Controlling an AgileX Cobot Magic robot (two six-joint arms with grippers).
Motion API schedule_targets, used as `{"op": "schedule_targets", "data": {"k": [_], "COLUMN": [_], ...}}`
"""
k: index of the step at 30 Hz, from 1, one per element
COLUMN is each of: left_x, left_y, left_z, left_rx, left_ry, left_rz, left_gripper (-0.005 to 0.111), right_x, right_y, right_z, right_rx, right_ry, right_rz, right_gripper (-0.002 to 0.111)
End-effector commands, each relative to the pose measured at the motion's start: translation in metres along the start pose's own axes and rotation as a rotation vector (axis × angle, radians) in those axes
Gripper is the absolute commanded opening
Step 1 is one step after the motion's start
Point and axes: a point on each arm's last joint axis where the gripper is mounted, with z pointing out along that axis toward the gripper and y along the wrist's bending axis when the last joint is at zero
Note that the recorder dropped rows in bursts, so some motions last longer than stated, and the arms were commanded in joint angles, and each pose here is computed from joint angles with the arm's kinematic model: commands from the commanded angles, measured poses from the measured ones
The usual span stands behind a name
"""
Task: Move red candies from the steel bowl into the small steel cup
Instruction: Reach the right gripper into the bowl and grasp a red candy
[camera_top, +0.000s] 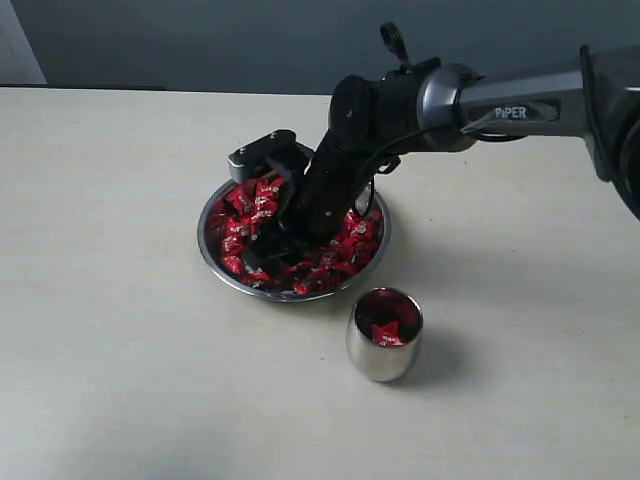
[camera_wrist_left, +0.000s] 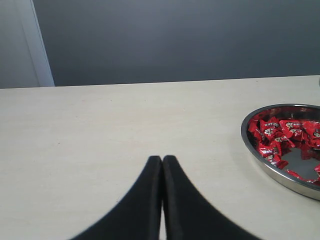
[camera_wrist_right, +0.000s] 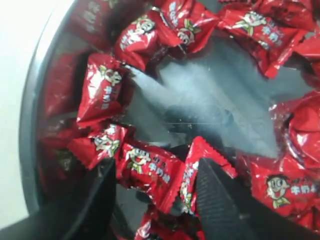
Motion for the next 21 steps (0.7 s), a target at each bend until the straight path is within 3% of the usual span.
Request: {"op": "schedule_targets", "data": {"k": [1,7,15,21], "left_x": [0.0002,0.0002,0.0002,0.0002], "left_y": [-0.0004,-0.0004,-0.0004,-0.0004], "left_z": [-0.0002,-0.0002,-0.0002,-0.0002], "left_rx": [0.007,0.007,0.007,0.007], "left_ry": [-0.006,-0.006,-0.006,-0.006], "left_rz": [-0.003,-0.003,-0.003,-0.003], "left_gripper": [0.0,0.0,0.0,0.0], "right_x": [0.0009,0.005,0.0055,0.0035], "right_y": [-0.0032,-0.0059,-0.0063,-0.0058], "right_z": [0.0071,0.016,0.016,0.0093], "right_rx": [-0.01,-0.007,-0.002,0.01], "right_ry": [0.016,0.041,0.046,0.039], "right_rz": [0.004,0.001,-0.005,-0.024], "right_gripper": [0.049,0.045,0.004,0.001]}}
